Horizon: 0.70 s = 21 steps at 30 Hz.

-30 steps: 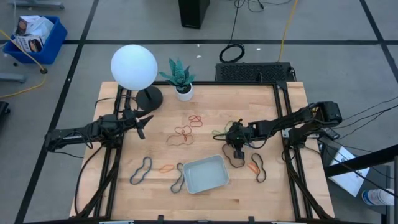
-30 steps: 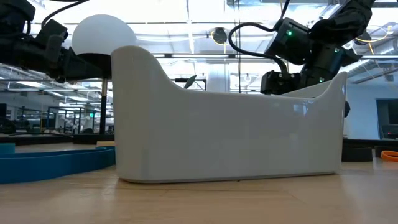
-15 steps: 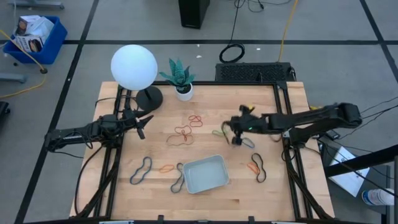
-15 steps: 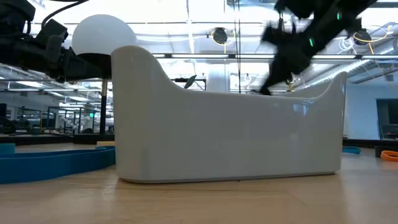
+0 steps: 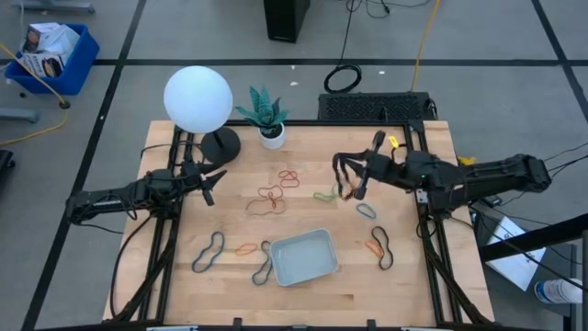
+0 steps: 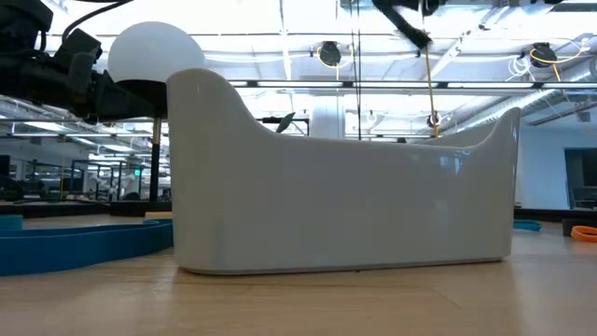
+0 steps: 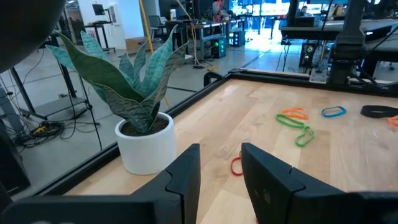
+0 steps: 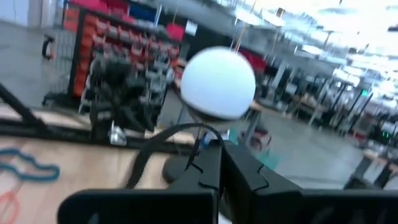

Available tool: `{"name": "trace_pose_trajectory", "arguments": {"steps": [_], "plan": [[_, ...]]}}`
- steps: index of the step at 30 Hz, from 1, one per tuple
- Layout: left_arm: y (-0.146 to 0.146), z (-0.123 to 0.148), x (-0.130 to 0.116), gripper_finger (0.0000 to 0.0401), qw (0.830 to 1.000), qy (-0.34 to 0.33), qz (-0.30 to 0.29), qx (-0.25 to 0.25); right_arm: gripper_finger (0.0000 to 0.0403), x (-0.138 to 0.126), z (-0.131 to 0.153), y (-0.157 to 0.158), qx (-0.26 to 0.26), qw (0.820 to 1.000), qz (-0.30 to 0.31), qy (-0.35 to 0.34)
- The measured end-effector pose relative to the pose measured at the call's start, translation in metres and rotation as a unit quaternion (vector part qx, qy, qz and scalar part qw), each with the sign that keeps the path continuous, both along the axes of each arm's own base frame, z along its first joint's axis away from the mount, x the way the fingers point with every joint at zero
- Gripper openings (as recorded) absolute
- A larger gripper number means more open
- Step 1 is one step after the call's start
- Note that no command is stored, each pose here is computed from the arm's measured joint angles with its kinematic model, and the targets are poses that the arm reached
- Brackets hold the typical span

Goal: Pick and place rubber bands into bin
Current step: Put the left black rubber band into the gray bin

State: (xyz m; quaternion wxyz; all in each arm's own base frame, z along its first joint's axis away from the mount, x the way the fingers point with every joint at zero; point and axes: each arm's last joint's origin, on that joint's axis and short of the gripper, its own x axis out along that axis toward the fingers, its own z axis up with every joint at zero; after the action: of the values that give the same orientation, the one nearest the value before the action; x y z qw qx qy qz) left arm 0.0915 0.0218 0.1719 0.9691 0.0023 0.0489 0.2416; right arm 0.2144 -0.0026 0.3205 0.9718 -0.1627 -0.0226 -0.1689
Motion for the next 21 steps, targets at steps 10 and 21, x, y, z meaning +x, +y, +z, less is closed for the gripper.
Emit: {"name": "trace_pose_trajectory", "arguments": {"steps": [10, 21], "plan": [[0.000, 0.000, 0.000, 0.0124, 1.000, 0.000, 0.000, 0.000, 0.0000, 0.008, -0.001, 0.010, 0.005, 1.000, 0.023, -0.015], [0.000, 0.000, 0.000, 0.0124, 1.000, -0.001, 0.000, 0.000, 0.0000, 0.048, 0.029, 0.034, -0.010, 0.994, 0.108, 0.023]]}}
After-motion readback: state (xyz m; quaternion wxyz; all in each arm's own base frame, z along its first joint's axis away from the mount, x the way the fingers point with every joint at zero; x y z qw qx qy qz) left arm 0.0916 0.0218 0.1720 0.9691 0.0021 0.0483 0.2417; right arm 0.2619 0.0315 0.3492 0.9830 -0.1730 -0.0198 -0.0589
